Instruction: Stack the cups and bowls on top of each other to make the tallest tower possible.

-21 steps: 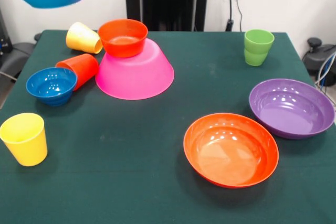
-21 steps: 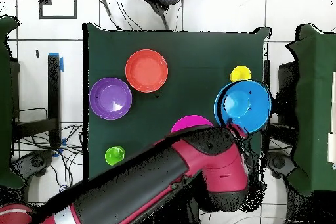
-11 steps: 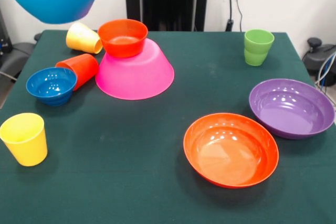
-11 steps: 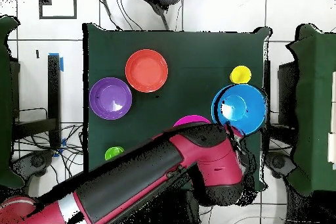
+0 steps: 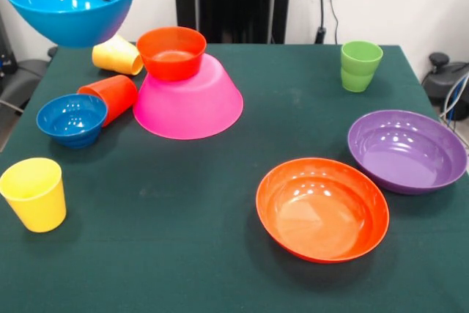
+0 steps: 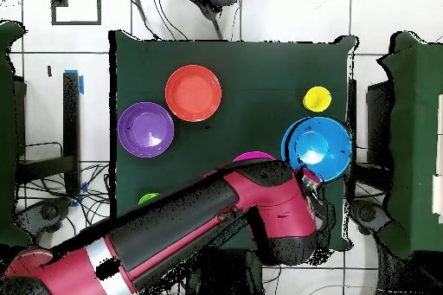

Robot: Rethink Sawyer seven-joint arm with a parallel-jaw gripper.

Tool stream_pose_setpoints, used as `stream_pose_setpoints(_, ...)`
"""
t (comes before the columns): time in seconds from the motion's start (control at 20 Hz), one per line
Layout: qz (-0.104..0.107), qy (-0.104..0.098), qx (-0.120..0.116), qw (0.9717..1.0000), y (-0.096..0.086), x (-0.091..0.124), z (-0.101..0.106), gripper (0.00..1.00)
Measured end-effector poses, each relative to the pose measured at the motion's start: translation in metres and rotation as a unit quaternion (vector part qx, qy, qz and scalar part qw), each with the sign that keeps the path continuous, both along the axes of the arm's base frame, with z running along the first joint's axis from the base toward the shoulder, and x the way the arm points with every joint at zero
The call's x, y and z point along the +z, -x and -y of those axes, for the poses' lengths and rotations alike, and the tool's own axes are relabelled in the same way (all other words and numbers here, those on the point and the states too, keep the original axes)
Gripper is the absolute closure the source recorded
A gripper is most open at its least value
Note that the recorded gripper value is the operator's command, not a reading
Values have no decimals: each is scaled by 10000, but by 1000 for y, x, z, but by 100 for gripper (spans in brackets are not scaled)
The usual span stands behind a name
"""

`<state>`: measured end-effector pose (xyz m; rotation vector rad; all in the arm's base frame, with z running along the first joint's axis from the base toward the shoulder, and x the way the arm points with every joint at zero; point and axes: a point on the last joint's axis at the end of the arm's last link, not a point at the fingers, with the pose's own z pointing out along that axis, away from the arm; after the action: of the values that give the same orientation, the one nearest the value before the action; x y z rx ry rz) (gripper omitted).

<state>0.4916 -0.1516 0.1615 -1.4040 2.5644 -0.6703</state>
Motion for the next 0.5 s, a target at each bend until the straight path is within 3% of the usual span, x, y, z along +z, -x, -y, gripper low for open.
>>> stream_pose_setpoints(0.5,-347,256,32,9991,12,-24,2,100)
